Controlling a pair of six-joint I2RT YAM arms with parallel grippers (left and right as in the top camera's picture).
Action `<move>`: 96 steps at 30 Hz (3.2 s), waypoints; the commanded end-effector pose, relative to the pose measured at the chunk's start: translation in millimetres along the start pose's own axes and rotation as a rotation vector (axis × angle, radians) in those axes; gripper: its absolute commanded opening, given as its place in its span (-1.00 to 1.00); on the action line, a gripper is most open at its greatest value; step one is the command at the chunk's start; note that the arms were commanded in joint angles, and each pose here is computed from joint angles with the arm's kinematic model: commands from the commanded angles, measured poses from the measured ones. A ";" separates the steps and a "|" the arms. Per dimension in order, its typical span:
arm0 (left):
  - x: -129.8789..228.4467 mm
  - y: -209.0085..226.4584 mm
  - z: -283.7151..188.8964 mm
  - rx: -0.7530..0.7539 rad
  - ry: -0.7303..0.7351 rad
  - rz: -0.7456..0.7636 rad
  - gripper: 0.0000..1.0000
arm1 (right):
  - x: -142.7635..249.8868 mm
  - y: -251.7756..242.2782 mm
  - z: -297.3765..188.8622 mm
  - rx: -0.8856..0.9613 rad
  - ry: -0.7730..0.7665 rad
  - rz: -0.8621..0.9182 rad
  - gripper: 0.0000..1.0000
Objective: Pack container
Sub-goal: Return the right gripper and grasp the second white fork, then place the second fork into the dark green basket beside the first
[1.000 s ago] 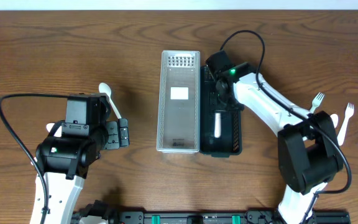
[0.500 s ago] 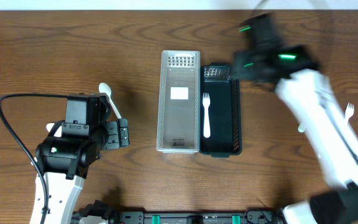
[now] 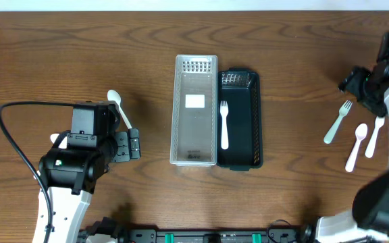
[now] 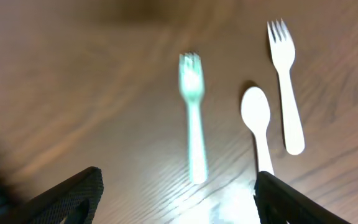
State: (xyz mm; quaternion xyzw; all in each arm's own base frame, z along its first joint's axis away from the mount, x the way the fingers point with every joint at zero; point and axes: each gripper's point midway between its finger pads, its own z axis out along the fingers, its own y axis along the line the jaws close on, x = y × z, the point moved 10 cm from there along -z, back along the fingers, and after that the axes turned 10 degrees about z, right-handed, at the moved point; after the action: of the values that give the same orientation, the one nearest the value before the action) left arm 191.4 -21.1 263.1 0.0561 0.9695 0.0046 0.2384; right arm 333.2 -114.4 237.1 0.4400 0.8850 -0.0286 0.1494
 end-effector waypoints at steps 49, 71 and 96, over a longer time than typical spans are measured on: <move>-4.3 1.7 -4.4 -0.013 -0.015 -0.003 0.89 | 29.3 -10.2 165.7 0.074 0.342 -0.092 0.01; -4.4 1.8 -4.4 -0.013 -0.015 -0.003 0.89 | 25.2 9.6 129.3 -0.005 0.334 -0.114 -0.97; -4.2 1.7 -4.4 -0.013 -0.015 -0.003 0.89 | 220.2 171.1 -37.6 -0.328 0.116 -0.691 -0.98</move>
State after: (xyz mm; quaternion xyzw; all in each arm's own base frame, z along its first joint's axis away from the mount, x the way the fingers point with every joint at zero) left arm 191.4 -21.1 263.1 0.0560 0.9695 0.0045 0.2384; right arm 331.5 160.3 251.8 0.0695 0.9740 0.1247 0.1761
